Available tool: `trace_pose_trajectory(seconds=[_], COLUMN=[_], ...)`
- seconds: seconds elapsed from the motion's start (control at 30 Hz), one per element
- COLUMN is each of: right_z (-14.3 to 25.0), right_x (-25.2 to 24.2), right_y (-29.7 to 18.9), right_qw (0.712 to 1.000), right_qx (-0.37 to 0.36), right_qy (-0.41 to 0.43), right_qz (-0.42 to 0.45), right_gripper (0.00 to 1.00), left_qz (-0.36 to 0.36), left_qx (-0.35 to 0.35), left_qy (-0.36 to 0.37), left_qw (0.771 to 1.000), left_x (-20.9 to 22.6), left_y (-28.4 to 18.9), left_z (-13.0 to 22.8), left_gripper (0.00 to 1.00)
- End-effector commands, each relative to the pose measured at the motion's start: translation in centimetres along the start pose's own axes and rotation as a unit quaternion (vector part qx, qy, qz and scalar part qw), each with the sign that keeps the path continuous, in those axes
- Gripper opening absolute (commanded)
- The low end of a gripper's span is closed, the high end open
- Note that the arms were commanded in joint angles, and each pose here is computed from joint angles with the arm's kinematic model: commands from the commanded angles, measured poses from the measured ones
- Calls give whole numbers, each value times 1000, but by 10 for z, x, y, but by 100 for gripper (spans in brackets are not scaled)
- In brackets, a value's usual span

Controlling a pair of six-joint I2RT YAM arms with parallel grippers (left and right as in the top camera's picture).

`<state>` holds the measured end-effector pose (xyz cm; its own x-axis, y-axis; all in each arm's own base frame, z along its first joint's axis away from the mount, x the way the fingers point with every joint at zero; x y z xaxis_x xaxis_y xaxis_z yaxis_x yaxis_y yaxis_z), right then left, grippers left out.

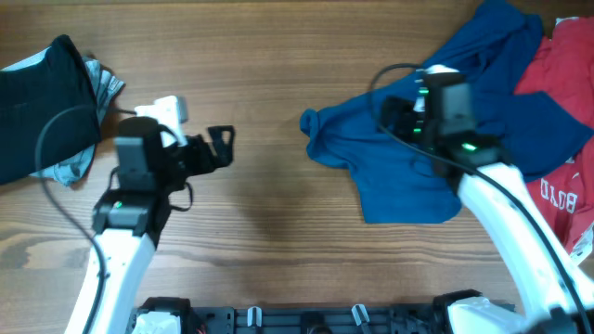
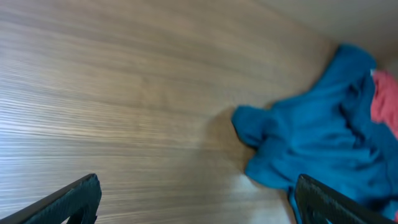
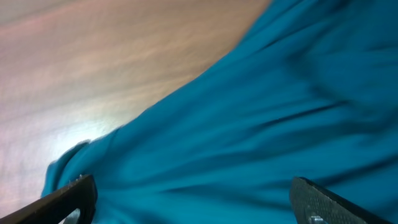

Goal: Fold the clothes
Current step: 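Grasp the blue shirt edge with the left gripper and drag it left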

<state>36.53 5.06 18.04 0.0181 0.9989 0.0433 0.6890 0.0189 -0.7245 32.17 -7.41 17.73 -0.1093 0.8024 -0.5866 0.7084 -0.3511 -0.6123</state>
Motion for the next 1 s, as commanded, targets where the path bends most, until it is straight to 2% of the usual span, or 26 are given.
trace_pose_trajectory(seconds=[0.0,0.17,0.3,0.47,0.57,0.67,0.77,0.87,0.93,0.97], right_z=[-22,-8,1,5,6,6,6,6,6,6], right_x=[-40,-56,-57,-57,-57,-54,-52,-51,-50,-50], right_y=[-35,-50,-49,-49,-50,-49,-49,-49,-49,-49], right_qw=[997,997,997,997,997,998,998,998,998,998], right_qx=[-45,-23,-4,4,6,7,7,8,8,8], right_qy=[12,23,22,22,21,25,34,34,34,35], right_qz=[57,73,74,75,75,65,59,54,54,54], right_gripper=[100,100,100,100,100,100,100,100,100,99], left_qz=[33,71,99,132,80,72,73,70,71,73], left_qx=[56,99,142,156,105,47,23,11,9,8], left_qy=[14,39,78,113,120,120,119,118,118,118], left_qw=[998,992,982,972,984,989,990,991,990,990], left_x=[-27,-56,-71,-88,-74,-77,-81,-80,-80,-79], left_y=[33,91,143,167,178,182,182,184,186,190], left_z=[27,66,121,163,152,129,119,116,116,118], left_gripper=[99,95,89,86,79,59,56,58,51,41])
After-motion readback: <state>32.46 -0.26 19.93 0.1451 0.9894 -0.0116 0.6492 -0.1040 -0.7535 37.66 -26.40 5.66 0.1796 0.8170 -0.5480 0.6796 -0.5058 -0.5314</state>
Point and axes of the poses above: each gripper's point midway between its finger pads, its own y axis out along the fingers, its own x axis along the line the jaws close on, z = x × y, the point moved 1 cm from there along -y, back along the fingers, and after that the axes turned 12 degrees about -y, right-handed, at the moved point
